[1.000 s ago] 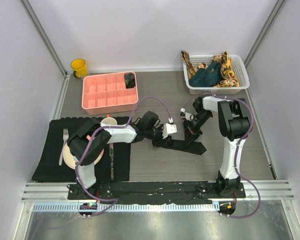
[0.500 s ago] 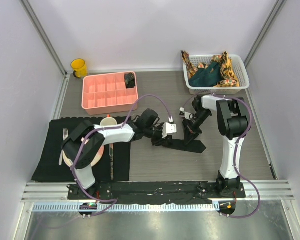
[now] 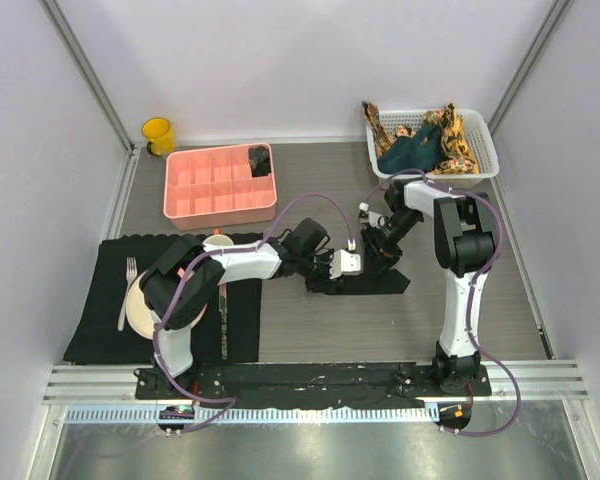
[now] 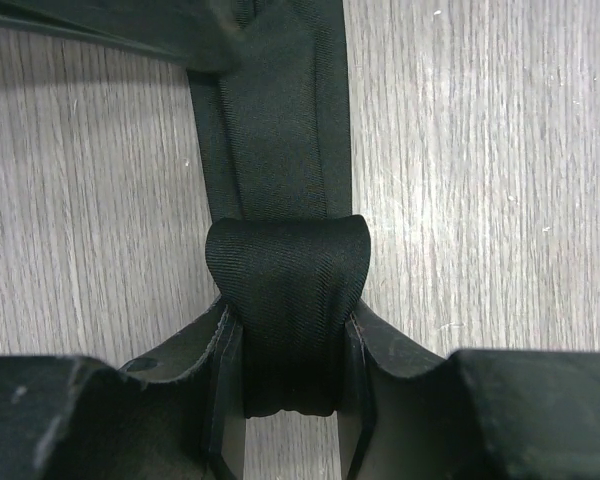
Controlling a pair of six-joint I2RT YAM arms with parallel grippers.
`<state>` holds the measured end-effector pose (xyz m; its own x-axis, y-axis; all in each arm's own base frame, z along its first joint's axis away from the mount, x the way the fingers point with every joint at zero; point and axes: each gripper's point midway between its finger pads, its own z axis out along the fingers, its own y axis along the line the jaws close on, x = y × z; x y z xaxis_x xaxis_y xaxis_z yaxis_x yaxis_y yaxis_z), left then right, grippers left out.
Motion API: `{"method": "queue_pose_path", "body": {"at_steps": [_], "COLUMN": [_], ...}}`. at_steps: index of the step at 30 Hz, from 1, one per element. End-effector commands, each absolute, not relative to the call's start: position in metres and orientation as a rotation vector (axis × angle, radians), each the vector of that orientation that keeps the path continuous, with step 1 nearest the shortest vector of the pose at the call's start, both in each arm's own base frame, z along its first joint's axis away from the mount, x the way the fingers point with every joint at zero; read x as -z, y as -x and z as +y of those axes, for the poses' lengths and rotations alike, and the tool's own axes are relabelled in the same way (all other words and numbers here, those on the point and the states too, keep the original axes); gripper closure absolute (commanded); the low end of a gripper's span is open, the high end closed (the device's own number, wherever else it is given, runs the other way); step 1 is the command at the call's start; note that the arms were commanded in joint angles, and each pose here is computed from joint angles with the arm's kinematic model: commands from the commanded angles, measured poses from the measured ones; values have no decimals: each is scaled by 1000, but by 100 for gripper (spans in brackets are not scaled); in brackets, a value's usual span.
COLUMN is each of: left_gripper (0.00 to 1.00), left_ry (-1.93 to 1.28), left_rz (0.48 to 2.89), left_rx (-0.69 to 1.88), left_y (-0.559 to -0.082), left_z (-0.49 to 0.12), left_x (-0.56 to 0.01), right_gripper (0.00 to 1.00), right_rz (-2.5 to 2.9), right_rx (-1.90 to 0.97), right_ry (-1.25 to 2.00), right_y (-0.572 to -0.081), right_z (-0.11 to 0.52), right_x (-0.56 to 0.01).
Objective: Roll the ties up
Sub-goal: Roll the tie at the center of the board.
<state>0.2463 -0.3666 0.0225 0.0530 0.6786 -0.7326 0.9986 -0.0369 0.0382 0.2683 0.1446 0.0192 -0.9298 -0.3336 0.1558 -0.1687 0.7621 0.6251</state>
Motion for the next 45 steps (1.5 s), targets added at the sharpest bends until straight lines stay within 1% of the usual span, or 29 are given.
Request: {"method": "queue_pose_path", "body": {"at_steps": [1,3,5,6,8,9,11,17,22,27,35,39,45], "left_gripper": [86,86,86,86,85,85,85,84,80,79,78,78,78], "left_ry": [-1873,-1855,-1843,-1828,-1809,-1802,-1785,-1781,-1775,-1774,-1775,-1780,-1781], "left_rz": [1904,1919,1921,1938,1957,1969,1982,1994,2007,2012,2028,2027,2028], "left_rx": [588,575,569,561,554,555,552,540,544,545,539,541,551], "left_y": [-236,-238,-241,-242,-244,-243,-243,-240,-238,-238,-237,-236,-235], "left_z": [-324,-325,-326,-326,-326,-326,-325,-318,-319,-318,-315,-315,-316], "left_x": [27,28,28,29,31,31,32,34,35,36,37,38,39], "right_gripper": [54,51,49,50,51,52,54,54,55,56,53,50,51], "right_rz": [-2830,-2796,-2761,-2710,-2695,-2652,-2691,-2740,-2712,-2661,-2605,-2605,-2603], "right_rx": [1097,1206,1278,1324,1390,1422,1467,1446,1444,1421,1433,1457,1443], "right_ry": [-490,-454,-404,-368,-303,-269,-282,-261,-265,-263,-293,-306,-299], "right_y": [-303,-298,-292,-280,-280,-271,-280,-286,-279,-262,-244,-242,-240], "right_z": [151,161,169,176,185,193,202,215,221,223,221,221,220], "right_x": [-77,-100,-107,-105,-103,-98,-91,-65,-53,-42,-51,-61,-59]}}
